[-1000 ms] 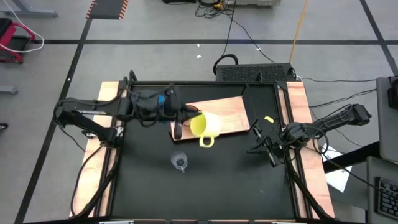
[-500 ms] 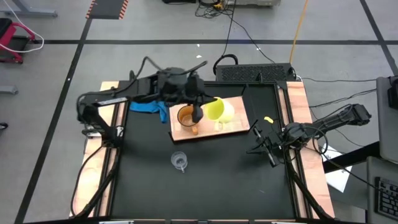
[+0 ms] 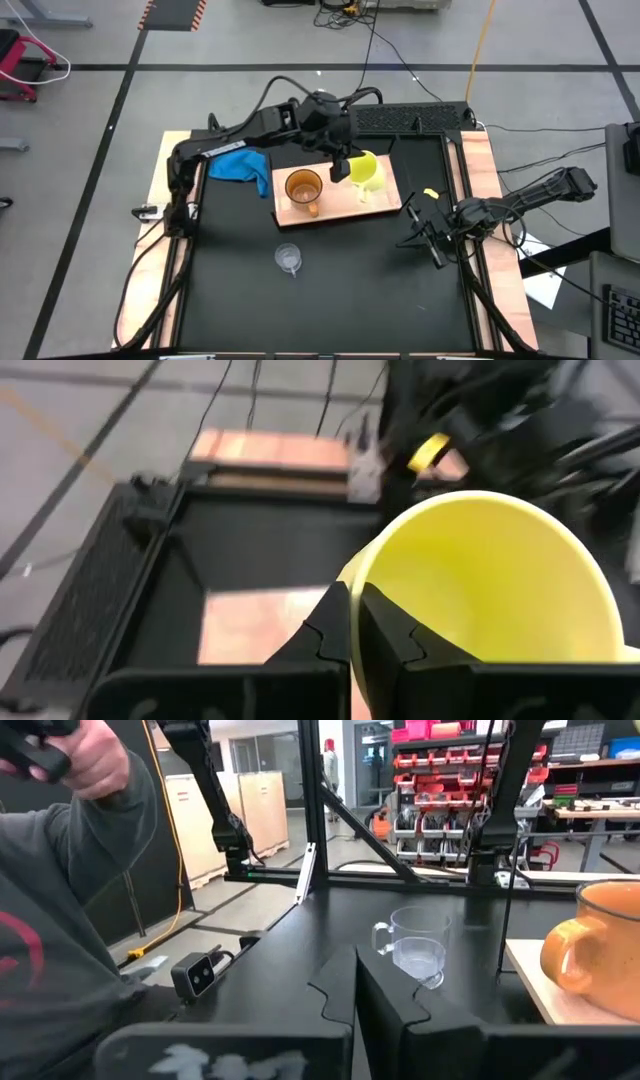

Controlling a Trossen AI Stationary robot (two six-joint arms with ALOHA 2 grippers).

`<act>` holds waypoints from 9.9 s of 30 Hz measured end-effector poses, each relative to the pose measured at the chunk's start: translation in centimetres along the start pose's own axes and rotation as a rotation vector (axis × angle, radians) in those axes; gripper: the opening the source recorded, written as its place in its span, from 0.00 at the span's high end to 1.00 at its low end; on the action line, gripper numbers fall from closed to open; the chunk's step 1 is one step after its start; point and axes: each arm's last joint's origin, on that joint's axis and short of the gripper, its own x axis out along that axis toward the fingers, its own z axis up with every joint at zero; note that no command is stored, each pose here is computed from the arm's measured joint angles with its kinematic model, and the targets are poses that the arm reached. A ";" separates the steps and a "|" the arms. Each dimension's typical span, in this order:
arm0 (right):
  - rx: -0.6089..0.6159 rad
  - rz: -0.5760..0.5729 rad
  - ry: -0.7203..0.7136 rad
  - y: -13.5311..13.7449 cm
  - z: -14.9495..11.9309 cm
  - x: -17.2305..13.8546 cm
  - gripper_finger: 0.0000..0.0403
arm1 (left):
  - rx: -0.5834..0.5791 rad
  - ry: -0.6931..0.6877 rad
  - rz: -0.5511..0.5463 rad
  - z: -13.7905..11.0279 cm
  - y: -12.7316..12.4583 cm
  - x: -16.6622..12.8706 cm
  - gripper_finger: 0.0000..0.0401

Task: Stack small to large cups/mugs on shelf
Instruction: Put the yellow mug on the shelf, then put the transparent mug on the shelf

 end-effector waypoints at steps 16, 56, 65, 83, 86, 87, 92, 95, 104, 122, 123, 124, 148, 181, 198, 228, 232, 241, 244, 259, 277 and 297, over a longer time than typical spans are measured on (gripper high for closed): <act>-0.001 -0.002 0.017 0.0 -0.2 0.0 1.00 | 0.006 0.299 0.056 -5.1 4.1 6.1 0.99; 0.013 -0.046 0.005 -0.2 -0.1 0.1 1.00 | -0.223 0.445 0.109 -9.2 4.0 9.6 0.99; 0.006 -0.046 -0.003 -0.2 0.0 0.1 1.00 | -0.217 0.438 0.110 -9.5 4.1 10.0 0.99; 0.004 -0.045 -0.008 -0.1 0.0 0.1 1.00 | -0.233 0.414 0.114 -9.5 3.8 10.5 0.99; 0.004 -0.045 -0.010 -0.1 0.0 0.1 1.00 | -0.236 0.432 0.113 -9.6 3.8 10.5 0.99; 0.004 -0.045 -0.010 -0.1 0.0 0.1 1.00 | -0.235 0.429 0.113 -9.6 3.8 10.5 0.99; 0.004 -0.045 -0.010 -0.1 0.0 0.1 1.00 | -0.235 0.428 0.113 -9.6 3.8 10.5 0.99; 0.004 -0.045 -0.010 -0.1 0.0 0.1 1.00 | -0.233 0.428 0.112 -9.8 3.7 10.7 0.99; 0.004 -0.045 -0.010 -0.1 0.0 0.1 1.00 | -0.224 0.457 0.106 -11.4 3.7 11.5 0.99; 0.000 -0.045 -0.010 -0.1 0.0 0.1 1.00 | -0.198 0.467 0.079 -11.8 3.8 11.7 0.87; 0.000 -0.045 -0.010 -0.1 0.0 0.1 1.00 | -0.198 0.469 0.079 -11.8 3.8 11.7 0.86; 0.000 -0.045 -0.010 -0.1 0.0 0.1 1.00 | -0.195 0.471 0.078 -11.8 3.8 11.7 0.85; 0.000 -0.045 -0.010 -0.1 0.0 0.1 1.00 | -0.077 0.470 0.089 -11.2 2.2 11.5 0.79; -0.001 -0.046 -0.004 -0.2 -0.1 0.2 1.00 | 0.002 0.096 0.348 -3.9 -3.1 -10.1 1.00; -0.011 -0.045 -0.009 -0.1 0.0 0.2 1.00 | -0.092 -0.330 0.191 -18.9 -8.9 -14.5 1.00; -0.072 -0.060 0.072 -0.2 1.5 2.3 1.00 | -0.158 -0.570 0.128 -34.6 -10.5 -12.6 1.00; -0.062 -0.066 0.171 -0.3 3.9 4.8 1.00 | -0.166 -0.566 0.125 -34.6 -10.5 -12.5 1.00; -0.066 -0.062 0.405 -0.4 8.3 10.3 1.00 | -0.157 -0.559 0.116 -34.7 -10.5 -12.5 1.00; -0.071 -0.064 0.458 -0.5 9.1 11.7 0.97 | -0.159 -0.556 0.115 -34.7 -10.5 -12.5 1.00; 0.040 0.034 0.616 -3.3 10.0 19.1 0.69 | -0.159 -0.537 0.105 -34.8 -10.6 -12.4 1.00; -0.045 0.133 0.814 -7.7 7.8 24.5 0.66 | -0.158 -0.513 0.103 -35.1 -10.6 -12.3 1.00; -0.442 0.165 0.786 -8.0 5.0 27.1 0.66 | -0.144 -0.520 0.106 -35.0 -10.6 -12.3 0.98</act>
